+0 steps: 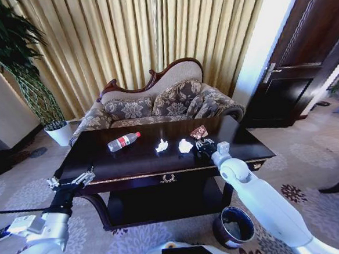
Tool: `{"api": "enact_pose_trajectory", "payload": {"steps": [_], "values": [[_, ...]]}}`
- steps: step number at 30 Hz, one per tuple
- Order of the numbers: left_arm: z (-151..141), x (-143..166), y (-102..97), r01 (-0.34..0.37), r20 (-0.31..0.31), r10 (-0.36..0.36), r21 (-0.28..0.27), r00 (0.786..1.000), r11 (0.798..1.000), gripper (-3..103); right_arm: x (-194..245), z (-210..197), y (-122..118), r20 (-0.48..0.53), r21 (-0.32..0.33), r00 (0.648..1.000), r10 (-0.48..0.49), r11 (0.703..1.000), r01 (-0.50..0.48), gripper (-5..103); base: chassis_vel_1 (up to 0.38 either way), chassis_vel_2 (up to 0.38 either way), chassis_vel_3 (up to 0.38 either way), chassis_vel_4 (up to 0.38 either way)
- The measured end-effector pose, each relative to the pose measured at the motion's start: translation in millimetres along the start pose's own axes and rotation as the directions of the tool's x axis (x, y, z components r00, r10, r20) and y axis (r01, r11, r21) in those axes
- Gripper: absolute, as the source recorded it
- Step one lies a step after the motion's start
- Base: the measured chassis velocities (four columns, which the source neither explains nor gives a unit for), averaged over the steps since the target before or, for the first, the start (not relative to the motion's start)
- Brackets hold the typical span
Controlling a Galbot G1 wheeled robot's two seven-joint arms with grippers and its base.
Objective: Move to the front of the table and place the trash on the table into the trash bin.
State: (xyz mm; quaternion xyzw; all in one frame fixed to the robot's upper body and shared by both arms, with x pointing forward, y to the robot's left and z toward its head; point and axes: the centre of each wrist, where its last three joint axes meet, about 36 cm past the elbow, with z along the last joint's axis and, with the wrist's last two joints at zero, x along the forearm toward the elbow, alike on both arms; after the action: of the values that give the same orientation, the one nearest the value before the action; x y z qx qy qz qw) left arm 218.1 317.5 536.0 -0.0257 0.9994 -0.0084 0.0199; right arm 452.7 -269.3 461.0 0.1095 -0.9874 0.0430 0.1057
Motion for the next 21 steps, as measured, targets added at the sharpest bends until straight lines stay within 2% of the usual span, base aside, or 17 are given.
{"api": "enact_pose_trajectory", "payload": {"steps": [1, 2, 4, 6, 13, 21], "values": [[0.2, -0.2, -0.1, 0.0, 0.002, 0.0, 0.001, 1.0, 1.0, 100, 0.7, -0.2, -0.4, 0.002, -0.001, 1.0, 0.001, 1.0, -0.001, 14, 0.0, 0.0, 0.0, 0.0], [0.2, -0.2, -0.1, 0.0, 0.002, 0.0, 0.001, 1.0, 1.0, 100, 0.7, -0.2, -0.4, 0.002, -0.001, 1.0, 0.001, 1.0, -0.001, 14, 0.0, 0.0, 0.0, 0.0], [1.2, -0.5, 0.0, 0.002, 0.007, -0.002, 0.004, 1.0, 1.0, 100, 2.6, -1.2, -1.2, 0.007, -0.003, 1.0, 0.004, 1.0, -0.004, 5, 0.0, 0.0, 0.0, 0.0], [1.4, -0.3, 0.2, 0.002, 0.011, -0.002, 0.004, 1.0, 1.0, 100, 4.9, -3.0, -1.8, 0.014, -0.005, 1.0, 0.006, 1.0, -0.006, 3, 0.0, 0.0, 0.0, 0.0], [2.3, -0.4, 0.8, 0.004, 0.024, -0.004, 0.007, 1.0, 1.0, 100, 22.2, -10.1, -2.7, 0.041, -0.027, 0.999, 0.007, 1.0, -0.006, 2, 0.0, 0.0, 0.0, 0.0], [6.0, -2.1, 3.8, 0.017, 0.024, -0.017, 0.011, 1.0, 1.0, 100, 83.7, -24.8, 0.0, 0.071, -0.093, 0.997, 0.036, 0.995, -0.03, 2, 0.0, 0.0, 0.0, 0.0]]}}
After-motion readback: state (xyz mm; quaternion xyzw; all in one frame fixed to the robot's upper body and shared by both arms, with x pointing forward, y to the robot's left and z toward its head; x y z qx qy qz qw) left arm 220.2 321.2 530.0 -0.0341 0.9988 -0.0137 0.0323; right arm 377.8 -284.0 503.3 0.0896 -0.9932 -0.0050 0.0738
